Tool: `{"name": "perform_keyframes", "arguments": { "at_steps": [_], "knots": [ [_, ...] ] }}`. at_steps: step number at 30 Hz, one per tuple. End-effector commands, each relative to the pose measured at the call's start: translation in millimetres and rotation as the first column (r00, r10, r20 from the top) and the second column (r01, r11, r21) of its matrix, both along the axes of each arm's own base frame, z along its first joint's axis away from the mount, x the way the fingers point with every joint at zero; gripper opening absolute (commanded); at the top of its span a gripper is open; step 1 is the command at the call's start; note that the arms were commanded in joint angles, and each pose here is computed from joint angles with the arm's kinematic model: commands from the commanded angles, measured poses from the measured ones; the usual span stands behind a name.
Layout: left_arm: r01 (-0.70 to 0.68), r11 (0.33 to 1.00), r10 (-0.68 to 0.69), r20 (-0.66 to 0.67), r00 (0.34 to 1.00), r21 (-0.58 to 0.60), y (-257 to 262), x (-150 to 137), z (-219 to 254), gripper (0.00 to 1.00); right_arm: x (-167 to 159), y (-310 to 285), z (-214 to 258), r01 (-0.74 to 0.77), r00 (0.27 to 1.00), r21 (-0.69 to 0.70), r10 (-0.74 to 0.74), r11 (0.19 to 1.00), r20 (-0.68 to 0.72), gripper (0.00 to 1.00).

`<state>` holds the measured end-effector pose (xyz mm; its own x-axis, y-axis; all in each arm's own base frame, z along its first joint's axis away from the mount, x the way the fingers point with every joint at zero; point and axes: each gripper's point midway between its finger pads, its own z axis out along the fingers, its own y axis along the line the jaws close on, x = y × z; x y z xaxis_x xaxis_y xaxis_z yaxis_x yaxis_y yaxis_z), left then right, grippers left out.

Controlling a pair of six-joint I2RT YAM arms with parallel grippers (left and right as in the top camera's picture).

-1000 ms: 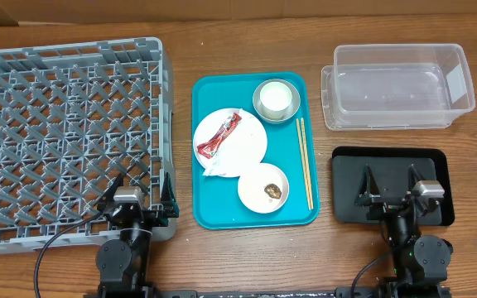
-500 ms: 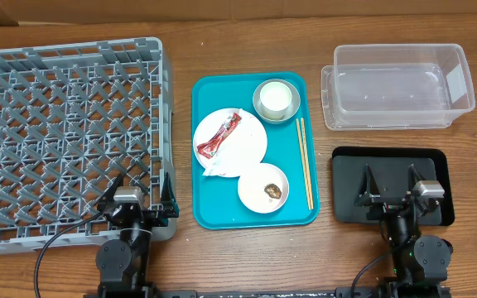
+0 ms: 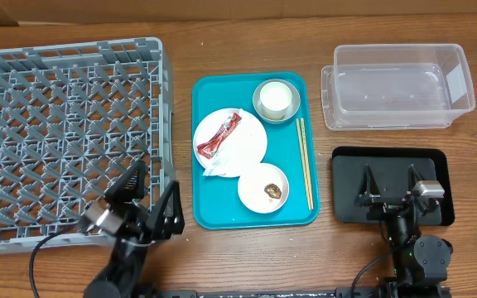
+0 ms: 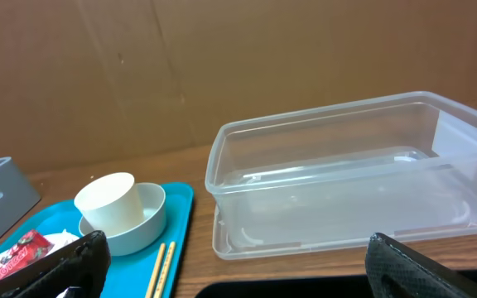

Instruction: Sort waste into correct bins and load items into the dishwasher

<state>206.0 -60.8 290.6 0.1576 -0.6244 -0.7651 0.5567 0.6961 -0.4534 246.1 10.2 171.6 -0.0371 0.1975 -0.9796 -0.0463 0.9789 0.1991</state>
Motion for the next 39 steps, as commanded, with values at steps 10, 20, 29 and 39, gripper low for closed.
{"name": "perform_keyframes", "arguments": {
  "at_steps": [10, 20, 29, 39],
  "knots": [
    [-0.253, 0.895, 0.281, -0.023, 0.960, 0.368, 18.6, -6.8, 101.4, 1.00, 0.2, -0.2, -2.1, 0.004, 1.000, -0.007, -0.004, 1.000, 0.003, 1.00],
    [0.471, 0.765, -0.039, -0.698, 0.715, 0.440, -45.6, 73.6, 97.5, 1.00, 0.2, -0.2, -2.1, 0.003, 1.000, -0.007, -0.003, 1.000, 0.003, 1.00],
    [0.599, 0.735, 0.137, -0.935, 0.327, 0.317, -64.8, 124.7, 17.9, 1.00, 0.2, -0.2, -2.1, 0.004, 1.000, -0.007, -0.004, 1.000, 0.003, 1.00],
    [0.529, 0.844, -0.036, -0.993, -0.117, -0.093, -101.1, 149.2, -58.5, 1.00, 0.2, -0.2, -2.1, 0.004, 1.000, -0.007, -0.004, 1.000, 0.003, 1.00]
  ]
}}
